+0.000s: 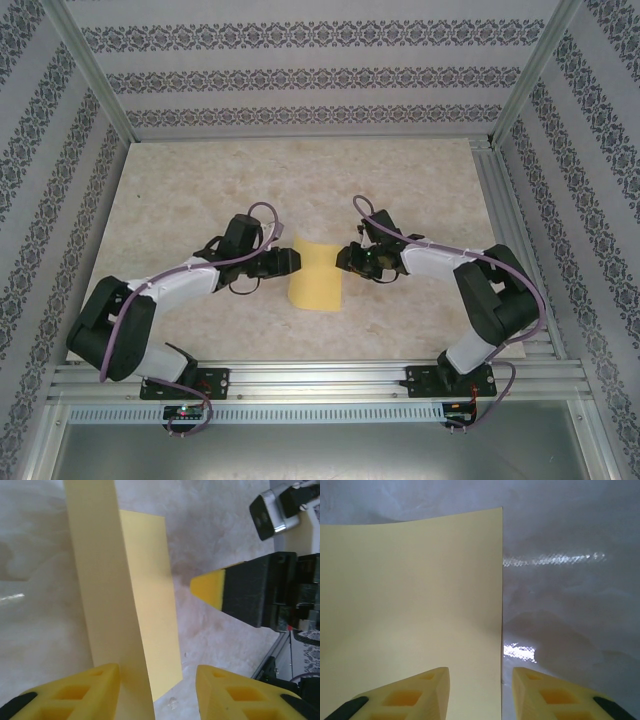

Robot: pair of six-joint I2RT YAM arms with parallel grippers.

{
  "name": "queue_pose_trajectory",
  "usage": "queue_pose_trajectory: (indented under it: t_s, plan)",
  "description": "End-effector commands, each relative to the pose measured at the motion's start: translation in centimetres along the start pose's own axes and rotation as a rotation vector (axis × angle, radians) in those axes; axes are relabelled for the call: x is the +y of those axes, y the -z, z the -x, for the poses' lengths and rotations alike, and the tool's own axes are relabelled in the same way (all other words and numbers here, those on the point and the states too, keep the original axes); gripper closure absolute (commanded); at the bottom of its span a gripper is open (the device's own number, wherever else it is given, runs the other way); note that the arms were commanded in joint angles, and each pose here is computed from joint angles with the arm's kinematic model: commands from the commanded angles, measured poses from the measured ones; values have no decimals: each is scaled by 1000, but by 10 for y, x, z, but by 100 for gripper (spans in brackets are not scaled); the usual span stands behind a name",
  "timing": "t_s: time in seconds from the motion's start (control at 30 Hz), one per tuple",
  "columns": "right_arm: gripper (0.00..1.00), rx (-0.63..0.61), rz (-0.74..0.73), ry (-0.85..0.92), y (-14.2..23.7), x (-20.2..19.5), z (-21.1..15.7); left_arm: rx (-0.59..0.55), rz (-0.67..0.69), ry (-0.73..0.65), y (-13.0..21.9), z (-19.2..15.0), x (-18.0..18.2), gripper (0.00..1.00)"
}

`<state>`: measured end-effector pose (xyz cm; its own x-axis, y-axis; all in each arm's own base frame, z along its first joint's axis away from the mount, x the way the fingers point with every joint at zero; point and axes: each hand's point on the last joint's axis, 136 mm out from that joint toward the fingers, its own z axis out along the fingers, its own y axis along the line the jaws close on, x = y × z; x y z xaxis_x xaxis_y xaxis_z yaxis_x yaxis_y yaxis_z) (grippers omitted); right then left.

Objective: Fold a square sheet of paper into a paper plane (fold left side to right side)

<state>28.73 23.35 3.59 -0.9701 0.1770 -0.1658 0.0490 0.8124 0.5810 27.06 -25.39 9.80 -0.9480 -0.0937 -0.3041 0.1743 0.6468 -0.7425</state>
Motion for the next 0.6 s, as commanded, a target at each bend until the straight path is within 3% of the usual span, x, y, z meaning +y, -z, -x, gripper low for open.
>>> queue_pose_trajectory:
  t_s: [0.0, 0.3, 0.57]
  plan:
    - [62, -65, 36, 6, 7, 13, 16, -10, -93, -49, -5, 11, -31, 52]
    - [41, -152, 257, -35, 43, 48, 36, 41, -107, -83, -28, 7, -46, 51]
    - [41, -119, 366, -52, 33, 83, 36, 67, -98, -82, -40, 3, -44, 52]
